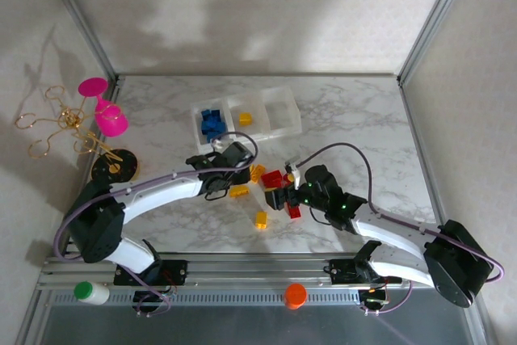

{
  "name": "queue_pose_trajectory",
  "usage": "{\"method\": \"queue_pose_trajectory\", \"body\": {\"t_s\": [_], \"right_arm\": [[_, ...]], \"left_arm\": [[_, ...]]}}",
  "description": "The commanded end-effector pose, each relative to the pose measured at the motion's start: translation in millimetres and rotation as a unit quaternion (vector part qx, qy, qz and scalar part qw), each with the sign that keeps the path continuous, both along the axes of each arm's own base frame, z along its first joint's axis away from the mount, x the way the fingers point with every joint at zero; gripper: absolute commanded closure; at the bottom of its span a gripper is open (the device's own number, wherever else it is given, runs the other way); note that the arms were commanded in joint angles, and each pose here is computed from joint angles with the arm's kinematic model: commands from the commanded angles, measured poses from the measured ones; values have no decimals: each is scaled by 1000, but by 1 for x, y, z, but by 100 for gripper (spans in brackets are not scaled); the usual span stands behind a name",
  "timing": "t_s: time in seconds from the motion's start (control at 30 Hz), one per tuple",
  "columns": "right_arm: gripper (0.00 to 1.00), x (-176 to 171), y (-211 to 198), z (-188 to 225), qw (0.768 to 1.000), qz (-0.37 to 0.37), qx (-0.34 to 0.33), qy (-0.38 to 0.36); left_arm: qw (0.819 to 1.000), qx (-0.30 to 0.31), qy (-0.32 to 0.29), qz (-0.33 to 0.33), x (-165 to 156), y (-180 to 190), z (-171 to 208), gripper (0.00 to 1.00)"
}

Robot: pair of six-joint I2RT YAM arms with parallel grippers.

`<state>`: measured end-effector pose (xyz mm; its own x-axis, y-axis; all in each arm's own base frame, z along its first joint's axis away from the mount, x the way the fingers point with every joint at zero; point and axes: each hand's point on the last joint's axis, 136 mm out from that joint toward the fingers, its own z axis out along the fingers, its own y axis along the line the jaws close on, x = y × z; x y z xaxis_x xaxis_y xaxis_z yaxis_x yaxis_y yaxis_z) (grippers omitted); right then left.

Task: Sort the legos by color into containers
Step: Pick up the lego from the center of the table.

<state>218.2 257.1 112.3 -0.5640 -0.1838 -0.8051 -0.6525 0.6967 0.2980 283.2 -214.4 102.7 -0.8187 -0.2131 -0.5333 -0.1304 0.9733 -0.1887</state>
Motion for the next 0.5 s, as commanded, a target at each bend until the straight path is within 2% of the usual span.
{"method": "queue_pose_trajectory", "body": {"t_s": [0.0,0.13,0.47], "right_arm": [[1,-5,0,-1,1000,1,14,3],[1,-5,-3,-3,1000,-5,24,-6],[1,-3,-10,-6,999,-20,21,-21]], "left_arm": [[998,-46,-6,36,-12,-4,6,25],[998,-57,16,35,-25,-13,-13,19],[998,-31,43,40,-21,-27,-47,8]]}}
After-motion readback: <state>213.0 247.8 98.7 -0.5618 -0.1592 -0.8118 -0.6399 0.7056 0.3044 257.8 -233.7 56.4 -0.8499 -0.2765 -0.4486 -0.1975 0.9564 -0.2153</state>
